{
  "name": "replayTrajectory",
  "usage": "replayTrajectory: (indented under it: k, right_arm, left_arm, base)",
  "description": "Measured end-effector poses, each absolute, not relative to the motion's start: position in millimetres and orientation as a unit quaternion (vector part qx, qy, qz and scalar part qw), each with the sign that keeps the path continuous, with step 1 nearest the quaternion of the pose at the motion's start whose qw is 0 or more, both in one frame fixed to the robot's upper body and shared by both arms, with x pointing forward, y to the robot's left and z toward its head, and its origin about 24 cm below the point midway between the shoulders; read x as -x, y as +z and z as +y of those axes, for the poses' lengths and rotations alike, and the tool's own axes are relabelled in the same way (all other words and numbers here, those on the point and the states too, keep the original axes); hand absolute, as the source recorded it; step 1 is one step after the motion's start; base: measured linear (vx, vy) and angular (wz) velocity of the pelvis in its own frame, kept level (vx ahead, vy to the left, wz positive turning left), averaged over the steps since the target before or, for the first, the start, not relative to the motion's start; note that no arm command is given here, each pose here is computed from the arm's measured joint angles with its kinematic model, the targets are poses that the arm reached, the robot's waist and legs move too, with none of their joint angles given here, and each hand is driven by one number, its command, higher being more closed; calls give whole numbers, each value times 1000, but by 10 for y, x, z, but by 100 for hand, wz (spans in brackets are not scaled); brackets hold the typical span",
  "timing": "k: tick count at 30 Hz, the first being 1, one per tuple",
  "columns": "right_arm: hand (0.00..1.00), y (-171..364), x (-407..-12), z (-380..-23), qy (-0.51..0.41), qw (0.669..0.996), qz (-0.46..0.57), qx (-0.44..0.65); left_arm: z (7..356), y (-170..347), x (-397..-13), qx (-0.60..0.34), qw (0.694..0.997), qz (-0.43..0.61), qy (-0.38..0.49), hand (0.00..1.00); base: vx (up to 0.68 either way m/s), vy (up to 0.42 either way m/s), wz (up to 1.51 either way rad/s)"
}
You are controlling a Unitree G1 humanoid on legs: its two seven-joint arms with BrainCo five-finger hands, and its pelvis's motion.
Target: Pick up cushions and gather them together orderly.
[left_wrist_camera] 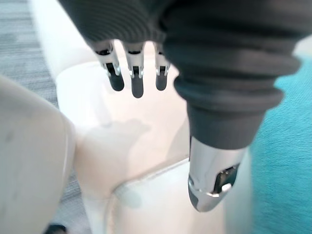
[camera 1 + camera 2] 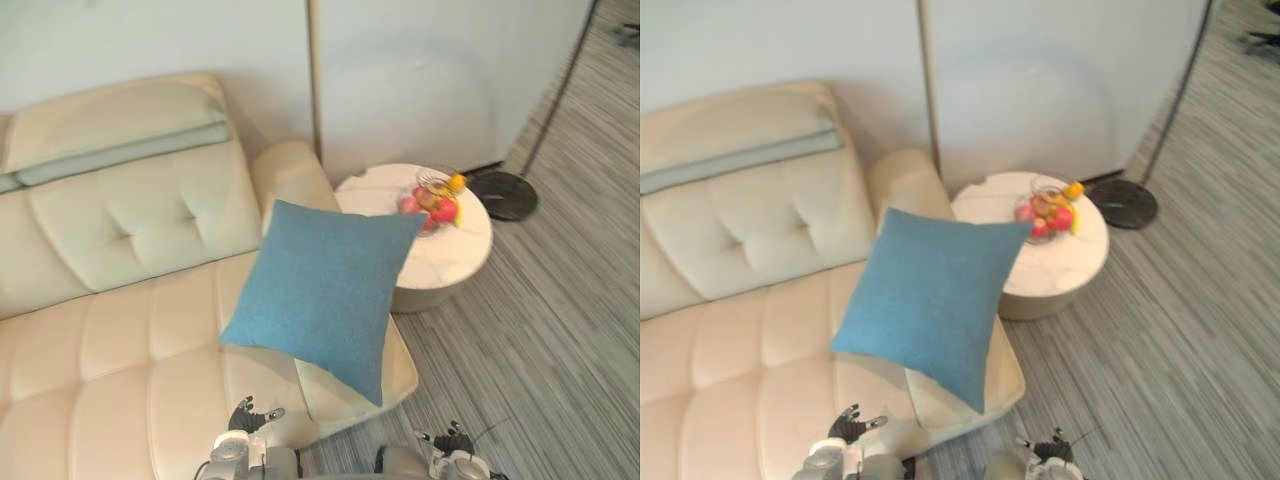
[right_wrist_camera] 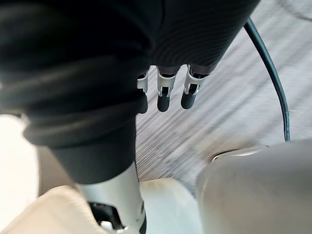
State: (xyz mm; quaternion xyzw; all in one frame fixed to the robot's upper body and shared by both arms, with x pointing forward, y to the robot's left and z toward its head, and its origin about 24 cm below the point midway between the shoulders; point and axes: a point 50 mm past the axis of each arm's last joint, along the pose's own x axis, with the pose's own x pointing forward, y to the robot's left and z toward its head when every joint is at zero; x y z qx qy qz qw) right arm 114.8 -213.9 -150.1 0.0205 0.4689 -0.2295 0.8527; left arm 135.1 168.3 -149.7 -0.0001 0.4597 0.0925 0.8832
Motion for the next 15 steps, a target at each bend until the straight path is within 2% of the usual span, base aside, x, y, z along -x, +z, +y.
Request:
replayTrajectory:
  k: [8, 15]
  right_arm:
    - [0, -1500, -1194, -2060, -220, 857, 465, -27]
    - [0, -1523, -1049, -2174, -242, 845, 477, -27]
  left_arm:
    - [1622, -1449, -1438, 18, 893, 440, 94, 0]
    - [1644, -1488, -1383, 2, 887, 454, 81, 0]
  base:
    - [-28, -146, 65]
    - [-115, 84, 24]
